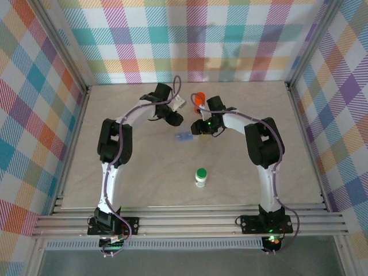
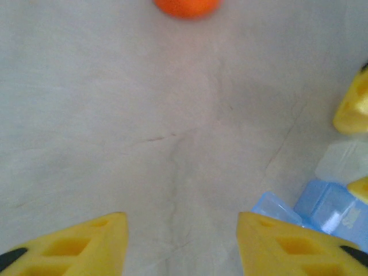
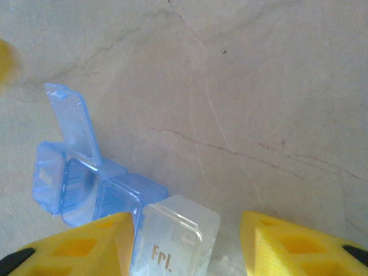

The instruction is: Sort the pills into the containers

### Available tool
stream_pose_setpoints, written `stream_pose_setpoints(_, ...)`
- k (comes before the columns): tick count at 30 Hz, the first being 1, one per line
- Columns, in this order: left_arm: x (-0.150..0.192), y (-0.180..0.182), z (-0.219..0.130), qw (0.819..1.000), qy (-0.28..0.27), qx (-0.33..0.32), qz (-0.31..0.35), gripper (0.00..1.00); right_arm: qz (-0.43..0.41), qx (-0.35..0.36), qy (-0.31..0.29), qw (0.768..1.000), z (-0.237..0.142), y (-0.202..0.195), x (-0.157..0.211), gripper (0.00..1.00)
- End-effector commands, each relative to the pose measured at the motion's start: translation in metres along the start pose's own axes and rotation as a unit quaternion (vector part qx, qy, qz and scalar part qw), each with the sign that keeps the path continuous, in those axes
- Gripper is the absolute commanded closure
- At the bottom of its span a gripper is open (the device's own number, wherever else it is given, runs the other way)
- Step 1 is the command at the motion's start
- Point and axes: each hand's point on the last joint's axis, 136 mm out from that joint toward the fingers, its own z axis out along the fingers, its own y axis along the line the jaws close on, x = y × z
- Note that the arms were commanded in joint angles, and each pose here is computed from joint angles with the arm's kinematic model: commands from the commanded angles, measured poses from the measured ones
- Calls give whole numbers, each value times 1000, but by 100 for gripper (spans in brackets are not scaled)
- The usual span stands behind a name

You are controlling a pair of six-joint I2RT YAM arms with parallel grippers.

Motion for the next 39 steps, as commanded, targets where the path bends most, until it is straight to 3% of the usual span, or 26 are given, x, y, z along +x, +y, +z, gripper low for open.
stream_pose_setpoints(1,-84,31,-103,974,-189,-117,-48,15,6,9,-45,999,-45,18,-25,44)
stream_pose_setpoints(2,-85,40,-125,962,-211,-153,-86,0,2,12,-54,998,-53,22,-30,43)
stream_pose_setpoints(5,-66,62,-187,918,-231,-240,-215,0,-9,21,-72,997,-76,31,-41,43)
stream_pose_setpoints(9,-30,38,-235,891,-312,-232,-235,0,-35,42,-90,994,-108,45,-37,42)
stream_pose_setpoints(11,4,37,-253,854,-356,-240,-293,0,-48,58,-96,993,-123,51,-29,41)
stream_pose_setpoints(13,42,38,-260,820,-365,-242,-368,0,-57,78,-88,991,-135,56,-13,41)
stream_pose_setpoints(16,77,23,-253,817,-332,-221,-416,0,-68,126,-73,987,-149,62,19,41)
stream_pose_setpoints(20,107,1,-236,828,-317,-183,-424,0,-65,169,-48,982,-158,66,65,40)
stream_pose_setpoints(22,119,-9,-235,829,-323,-171,-423,0,-100,156,-19,983,-158,76,83,40)
stream_pose_setpoints(25,136,-20,-236,818,-354,-160,-424,0,-217,106,13,970,-159,96,98,41)
stream_pose_setpoints(30,155,-23,-247,791,-400,-163,-433,0,-425,21,22,905,-178,132,96,39)
stream_pose_setpoints(33,158,-22,-248,789,-401,-170,-434,0,-523,-21,56,850,-179,140,106,37)
stream_pose_setpoints(37,164,-17,-241,790,-382,-186,-442,0,-650,-87,112,747,-177,139,135,31)
stream_pose_setpoints(39,162,-18,-241,792,-377,-185,-443,0,-679,-93,120,718,-170,136,135,30)
